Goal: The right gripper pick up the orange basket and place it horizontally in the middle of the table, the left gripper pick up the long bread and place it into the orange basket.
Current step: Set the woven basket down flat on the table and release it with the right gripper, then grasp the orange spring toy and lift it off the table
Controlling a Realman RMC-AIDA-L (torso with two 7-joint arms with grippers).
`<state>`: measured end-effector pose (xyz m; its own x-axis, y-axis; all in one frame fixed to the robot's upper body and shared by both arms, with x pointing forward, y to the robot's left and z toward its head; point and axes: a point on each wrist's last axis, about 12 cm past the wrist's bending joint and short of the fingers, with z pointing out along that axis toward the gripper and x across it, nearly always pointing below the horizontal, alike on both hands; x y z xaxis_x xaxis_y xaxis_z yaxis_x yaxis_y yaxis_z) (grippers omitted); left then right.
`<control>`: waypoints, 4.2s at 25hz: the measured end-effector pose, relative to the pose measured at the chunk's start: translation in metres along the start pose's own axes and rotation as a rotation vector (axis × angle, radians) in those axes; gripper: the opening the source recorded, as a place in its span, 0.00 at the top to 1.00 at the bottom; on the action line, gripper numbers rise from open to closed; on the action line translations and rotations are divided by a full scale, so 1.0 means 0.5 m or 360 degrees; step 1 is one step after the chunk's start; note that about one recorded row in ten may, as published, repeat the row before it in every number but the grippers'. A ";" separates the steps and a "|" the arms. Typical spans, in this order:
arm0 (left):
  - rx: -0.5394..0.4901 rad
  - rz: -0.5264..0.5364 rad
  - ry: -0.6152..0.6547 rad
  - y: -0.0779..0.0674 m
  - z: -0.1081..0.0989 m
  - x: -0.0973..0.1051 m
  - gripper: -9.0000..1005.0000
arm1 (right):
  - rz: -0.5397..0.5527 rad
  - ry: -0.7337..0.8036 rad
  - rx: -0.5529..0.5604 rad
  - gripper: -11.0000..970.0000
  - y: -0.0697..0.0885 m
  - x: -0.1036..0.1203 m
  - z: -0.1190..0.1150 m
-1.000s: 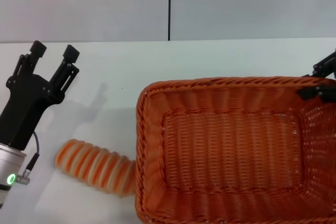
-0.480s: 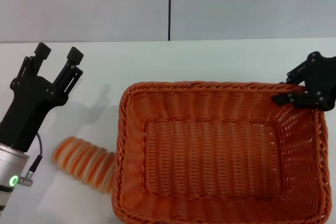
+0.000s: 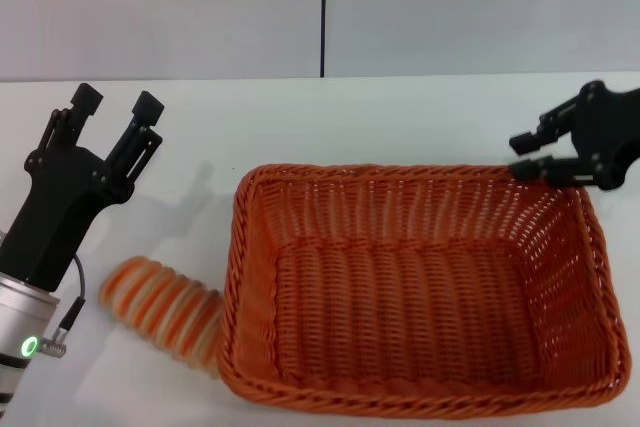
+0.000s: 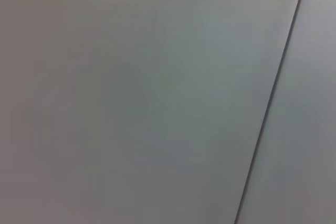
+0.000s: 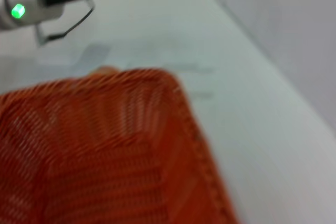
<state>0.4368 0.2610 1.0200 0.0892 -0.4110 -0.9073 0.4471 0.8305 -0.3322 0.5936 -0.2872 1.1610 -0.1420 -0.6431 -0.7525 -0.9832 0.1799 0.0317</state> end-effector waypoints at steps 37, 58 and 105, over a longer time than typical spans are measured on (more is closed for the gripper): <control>0.0324 -0.0102 0.0716 0.182 -0.098 -0.166 0.16 | 0.0766 -0.1739 0.1673 0.71 0.178 0.312 -0.120; 0.0356 -0.0112 0.1082 0.157 -0.101 -0.086 0.16 | 0.0819 -0.1770 0.1639 0.71 0.154 0.297 -0.095; 0.0371 -0.0106 0.1236 0.152 -0.104 -0.061 0.17 | 0.0849 -0.1778 0.1607 0.71 0.163 0.297 -0.079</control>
<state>0.4219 0.3564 1.0092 -0.5488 -0.0073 -0.8359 0.6114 0.6784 -0.4073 0.4875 -0.3976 1.0777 0.1686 0.4134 -0.8948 -0.3103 0.8839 0.3499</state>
